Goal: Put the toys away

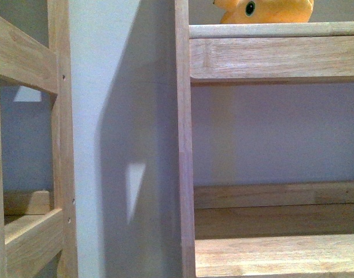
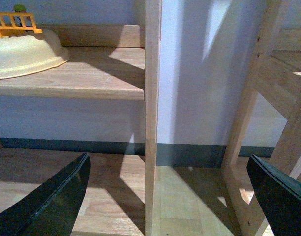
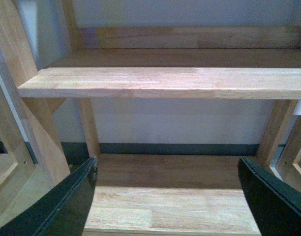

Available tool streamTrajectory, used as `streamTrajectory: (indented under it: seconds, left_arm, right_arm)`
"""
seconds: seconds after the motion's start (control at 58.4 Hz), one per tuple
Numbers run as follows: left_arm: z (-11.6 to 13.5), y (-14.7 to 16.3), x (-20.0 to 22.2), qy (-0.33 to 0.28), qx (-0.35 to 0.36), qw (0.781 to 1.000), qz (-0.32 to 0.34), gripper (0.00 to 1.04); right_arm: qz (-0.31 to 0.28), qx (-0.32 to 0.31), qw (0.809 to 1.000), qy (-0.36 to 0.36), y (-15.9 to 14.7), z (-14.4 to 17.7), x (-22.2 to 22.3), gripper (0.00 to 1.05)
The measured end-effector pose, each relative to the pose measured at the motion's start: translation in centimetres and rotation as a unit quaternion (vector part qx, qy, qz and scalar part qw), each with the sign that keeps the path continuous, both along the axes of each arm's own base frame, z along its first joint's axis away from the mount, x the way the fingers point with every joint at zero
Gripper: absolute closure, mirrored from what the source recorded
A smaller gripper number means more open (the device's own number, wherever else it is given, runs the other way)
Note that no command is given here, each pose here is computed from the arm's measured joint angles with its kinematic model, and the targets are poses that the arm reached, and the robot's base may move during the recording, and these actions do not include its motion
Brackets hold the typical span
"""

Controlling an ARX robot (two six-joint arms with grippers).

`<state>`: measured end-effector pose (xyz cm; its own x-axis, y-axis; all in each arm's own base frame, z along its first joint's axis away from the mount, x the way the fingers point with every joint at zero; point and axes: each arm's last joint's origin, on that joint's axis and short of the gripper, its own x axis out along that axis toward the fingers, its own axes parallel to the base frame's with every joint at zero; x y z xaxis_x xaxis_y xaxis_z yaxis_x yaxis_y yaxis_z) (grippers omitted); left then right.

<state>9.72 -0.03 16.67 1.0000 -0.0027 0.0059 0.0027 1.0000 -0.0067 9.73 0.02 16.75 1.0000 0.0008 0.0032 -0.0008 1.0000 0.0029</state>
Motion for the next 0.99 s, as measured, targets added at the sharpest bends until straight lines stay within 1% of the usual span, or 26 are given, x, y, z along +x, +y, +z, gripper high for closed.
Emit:
streamTrajectory:
  seconds: [0.051, 0.086, 0.154, 0.993]
  left_arm:
    - [-0.01, 0.00, 0.00, 0.000, 0.000, 1.000, 0.000, 0.06]
    - [0.00, 0.00, 0.00, 0.000, 0.000, 1.000, 0.000, 0.06]
    - [0.00, 0.00, 0.00, 0.000, 0.000, 1.000, 0.000, 0.06]
    - [0.00, 0.00, 0.00, 0.000, 0.000, 1.000, 0.000, 0.06]
  right_arm:
    - [0.000, 0.000, 1.000, 0.000, 0.00, 0.00, 0.00, 0.08]
    - [0.000, 0.000, 1.000, 0.000, 0.00, 0.00, 0.00, 0.05]
    - [0.000, 0.000, 1.000, 0.000, 0.00, 0.00, 0.00, 0.07]
    - [0.000, 0.000, 1.000, 0.000, 0.00, 0.00, 0.00, 0.07]
